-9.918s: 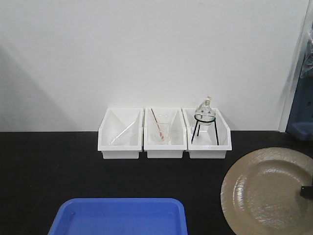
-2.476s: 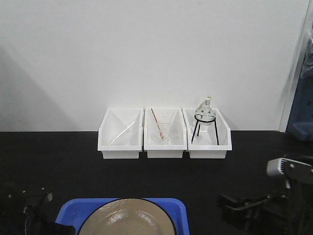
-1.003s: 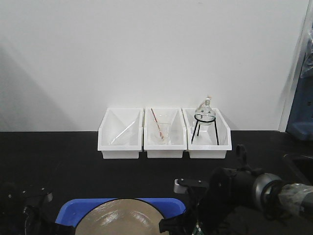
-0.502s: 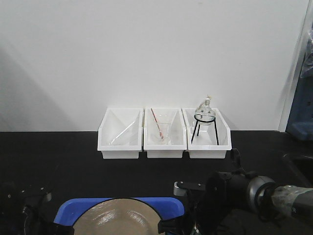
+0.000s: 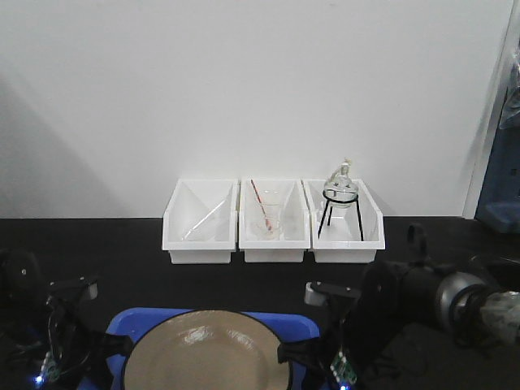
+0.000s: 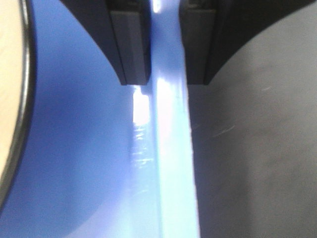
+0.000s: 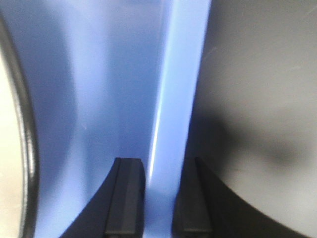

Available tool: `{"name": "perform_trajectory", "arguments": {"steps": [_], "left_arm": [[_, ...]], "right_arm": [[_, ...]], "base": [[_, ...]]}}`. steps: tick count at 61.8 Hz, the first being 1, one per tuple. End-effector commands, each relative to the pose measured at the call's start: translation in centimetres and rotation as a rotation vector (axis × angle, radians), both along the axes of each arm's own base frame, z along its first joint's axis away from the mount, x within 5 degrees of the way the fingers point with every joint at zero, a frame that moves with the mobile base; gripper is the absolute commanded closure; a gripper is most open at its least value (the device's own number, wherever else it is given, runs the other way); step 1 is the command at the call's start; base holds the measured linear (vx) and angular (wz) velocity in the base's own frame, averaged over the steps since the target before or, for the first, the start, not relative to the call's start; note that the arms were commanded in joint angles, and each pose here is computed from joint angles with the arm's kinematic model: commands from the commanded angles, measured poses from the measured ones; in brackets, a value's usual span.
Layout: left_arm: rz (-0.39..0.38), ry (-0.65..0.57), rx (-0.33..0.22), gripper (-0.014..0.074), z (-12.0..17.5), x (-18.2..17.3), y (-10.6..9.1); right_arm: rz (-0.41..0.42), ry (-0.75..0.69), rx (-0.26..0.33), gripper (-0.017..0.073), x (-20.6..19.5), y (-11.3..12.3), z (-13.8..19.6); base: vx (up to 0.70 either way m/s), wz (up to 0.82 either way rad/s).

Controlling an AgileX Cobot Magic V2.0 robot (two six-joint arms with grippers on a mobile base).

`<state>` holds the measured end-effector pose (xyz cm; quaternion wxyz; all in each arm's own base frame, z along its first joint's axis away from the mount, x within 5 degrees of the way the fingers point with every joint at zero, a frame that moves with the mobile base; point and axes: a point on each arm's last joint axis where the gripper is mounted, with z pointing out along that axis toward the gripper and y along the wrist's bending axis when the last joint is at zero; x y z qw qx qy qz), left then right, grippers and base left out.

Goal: Place disk in tray to left cabinet
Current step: 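Grip the blue tray's side rims with both grippers, then lift the tray with the plate using both grippers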

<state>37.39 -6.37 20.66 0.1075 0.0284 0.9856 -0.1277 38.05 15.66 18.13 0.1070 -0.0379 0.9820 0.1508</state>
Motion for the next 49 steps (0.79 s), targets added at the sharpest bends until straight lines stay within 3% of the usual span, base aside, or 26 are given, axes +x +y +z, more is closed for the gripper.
{"name": "perform_trajectory", "arguments": {"steps": [1,12,31,49], "left_arm": [[0.024,-0.107,-0.050,0.0594,4.7,0.6,-0.6],[0.029,-0.115,-0.076,0.0594,8.2,1.2,-0.8],[0.004,-0.146,-0.097,0.0594,13.0,1.2,-1.3],[-0.013,-0.177,-0.106,0.0594,15.1,0.9,-1.8]], "right_arm": [[-0.011,-0.119,0.039,0.0564,0.7,-1.2,5.9],[-0.010,-0.131,0.020,0.0564,1.4,-1.5,9.9],[-0.012,-0.177,0.041,0.0564,1.4,-1.4,16.0],[-0.003,-0.181,0.033,0.0561,1.1,-1.5,17.3]], "base": [[0.00,0.00],[0.00,0.00],[0.00,0.00],[0.00,0.00]]}}
